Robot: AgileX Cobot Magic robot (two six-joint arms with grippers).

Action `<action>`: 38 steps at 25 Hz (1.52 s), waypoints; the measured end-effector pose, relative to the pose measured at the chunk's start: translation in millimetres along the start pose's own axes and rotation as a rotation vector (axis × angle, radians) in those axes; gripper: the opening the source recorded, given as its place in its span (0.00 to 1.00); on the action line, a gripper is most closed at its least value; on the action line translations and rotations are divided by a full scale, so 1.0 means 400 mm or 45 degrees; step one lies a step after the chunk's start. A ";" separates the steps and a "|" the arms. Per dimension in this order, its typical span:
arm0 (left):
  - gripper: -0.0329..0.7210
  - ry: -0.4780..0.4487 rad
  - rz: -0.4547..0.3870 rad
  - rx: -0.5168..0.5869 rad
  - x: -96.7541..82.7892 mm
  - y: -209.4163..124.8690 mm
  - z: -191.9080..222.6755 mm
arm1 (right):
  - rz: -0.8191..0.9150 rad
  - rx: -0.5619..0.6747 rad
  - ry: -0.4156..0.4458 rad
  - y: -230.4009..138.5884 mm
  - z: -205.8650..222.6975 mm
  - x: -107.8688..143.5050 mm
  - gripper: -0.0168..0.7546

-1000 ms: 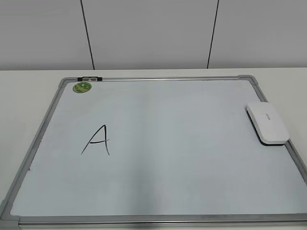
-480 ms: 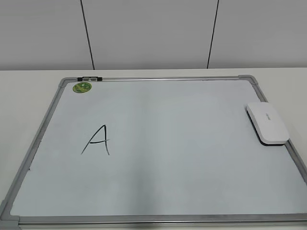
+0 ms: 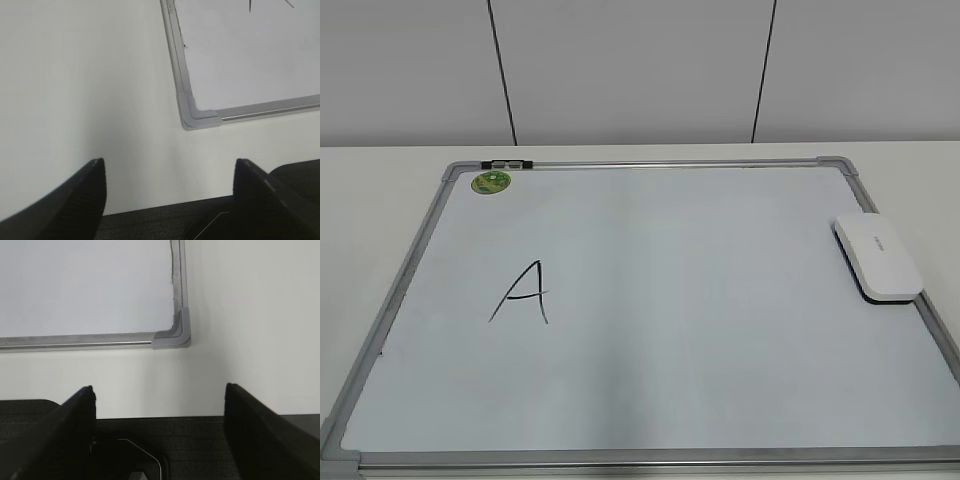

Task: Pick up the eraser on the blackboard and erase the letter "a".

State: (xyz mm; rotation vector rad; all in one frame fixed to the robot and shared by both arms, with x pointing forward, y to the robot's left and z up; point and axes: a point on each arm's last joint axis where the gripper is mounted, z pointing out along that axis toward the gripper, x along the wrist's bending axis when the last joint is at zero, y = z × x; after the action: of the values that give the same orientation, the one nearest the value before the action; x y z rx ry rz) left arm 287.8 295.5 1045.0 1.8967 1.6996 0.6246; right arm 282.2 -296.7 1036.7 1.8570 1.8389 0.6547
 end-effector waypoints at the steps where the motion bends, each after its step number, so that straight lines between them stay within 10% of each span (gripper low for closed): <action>1: 0.81 0.000 0.000 0.000 0.000 0.000 0.000 | 0.000 0.000 0.000 0.000 0.000 0.000 0.79; 23: 0.77 0.111 -0.052 -0.450 -0.009 -0.091 -0.103 | -0.011 -0.444 0.000 -0.089 -0.090 0.003 0.79; 38: 0.74 0.113 -0.051 -0.452 -0.009 -0.093 -0.104 | -0.012 -0.463 0.000 -0.094 -0.093 0.003 0.79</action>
State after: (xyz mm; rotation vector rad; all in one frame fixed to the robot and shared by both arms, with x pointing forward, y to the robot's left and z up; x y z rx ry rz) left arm 232.5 297.9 1052.5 1.6021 1.5534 0.9379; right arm 229.7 -295.5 1042.8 1.6075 1.6000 0.9169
